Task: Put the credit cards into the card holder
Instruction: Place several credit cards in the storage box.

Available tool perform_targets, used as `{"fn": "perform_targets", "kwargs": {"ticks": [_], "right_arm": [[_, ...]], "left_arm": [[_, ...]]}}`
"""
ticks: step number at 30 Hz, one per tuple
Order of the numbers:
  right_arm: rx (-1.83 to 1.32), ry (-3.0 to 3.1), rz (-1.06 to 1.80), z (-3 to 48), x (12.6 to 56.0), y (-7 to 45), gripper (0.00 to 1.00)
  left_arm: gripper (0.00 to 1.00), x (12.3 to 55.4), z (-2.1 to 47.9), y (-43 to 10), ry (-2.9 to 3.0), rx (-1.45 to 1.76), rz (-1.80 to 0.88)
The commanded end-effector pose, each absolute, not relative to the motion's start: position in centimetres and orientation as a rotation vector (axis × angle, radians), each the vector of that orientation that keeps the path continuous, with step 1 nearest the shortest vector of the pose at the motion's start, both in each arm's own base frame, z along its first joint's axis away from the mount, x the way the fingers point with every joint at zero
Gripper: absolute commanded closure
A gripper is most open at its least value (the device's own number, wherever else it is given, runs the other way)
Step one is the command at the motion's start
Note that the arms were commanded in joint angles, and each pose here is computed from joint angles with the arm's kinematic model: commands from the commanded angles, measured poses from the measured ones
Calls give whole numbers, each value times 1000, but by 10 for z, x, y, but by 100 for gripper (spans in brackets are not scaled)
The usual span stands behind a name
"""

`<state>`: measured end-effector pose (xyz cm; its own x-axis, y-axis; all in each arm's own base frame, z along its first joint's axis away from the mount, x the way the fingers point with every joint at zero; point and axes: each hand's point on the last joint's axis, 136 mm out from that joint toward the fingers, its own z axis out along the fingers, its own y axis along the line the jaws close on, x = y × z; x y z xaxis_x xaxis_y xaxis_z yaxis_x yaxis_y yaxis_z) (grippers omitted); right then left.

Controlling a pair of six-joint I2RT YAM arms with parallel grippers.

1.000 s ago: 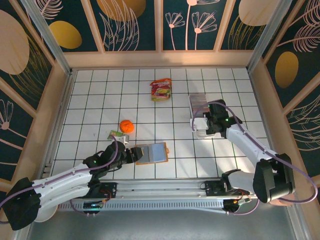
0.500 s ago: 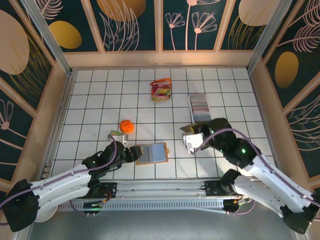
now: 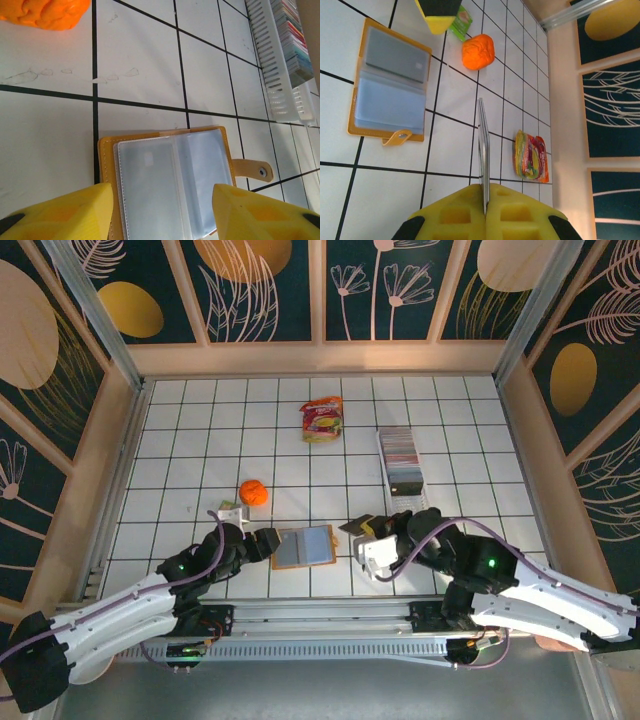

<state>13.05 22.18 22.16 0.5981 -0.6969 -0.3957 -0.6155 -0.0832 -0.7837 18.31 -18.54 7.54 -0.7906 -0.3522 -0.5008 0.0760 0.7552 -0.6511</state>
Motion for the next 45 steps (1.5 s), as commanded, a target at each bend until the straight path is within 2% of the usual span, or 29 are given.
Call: {"fn": "perform_targets", "kwargs": {"ticks": [1, 6, 10, 13, 17, 24, 38, 45], "right_arm": [[-1762, 1160, -173, 223, 141, 209, 100], [-1790, 1664, -308, 187, 184, 145, 100], [-1809, 1980, -241, 156, 203, 108, 100], [-1861, 2008, -423, 136, 231, 88, 100], [-1907, 1901, -414, 144, 269, 100, 100], [-2041, 1824, -384, 126, 294, 99, 100], [-2074, 1843, -271, 96, 306, 105, 100], [-2035, 1832, -369, 90, 324, 101, 98]], "left_arm": [[46, 185, 78, -184, 2321, -232, -890], [47, 185, 76, -190, 2337, -209, -901], [47, 185, 77, -197, 2345, -175, -922], [47, 184, 75, -198, 2353, -164, -916], [47, 184, 77, -199, 2349, -148, -924], [47, 181, 76, -196, 2342, -149, -937], [46, 177, 74, -192, 2334, -161, -946], [46, 178, 74, -194, 2340, -153, -948]]}}
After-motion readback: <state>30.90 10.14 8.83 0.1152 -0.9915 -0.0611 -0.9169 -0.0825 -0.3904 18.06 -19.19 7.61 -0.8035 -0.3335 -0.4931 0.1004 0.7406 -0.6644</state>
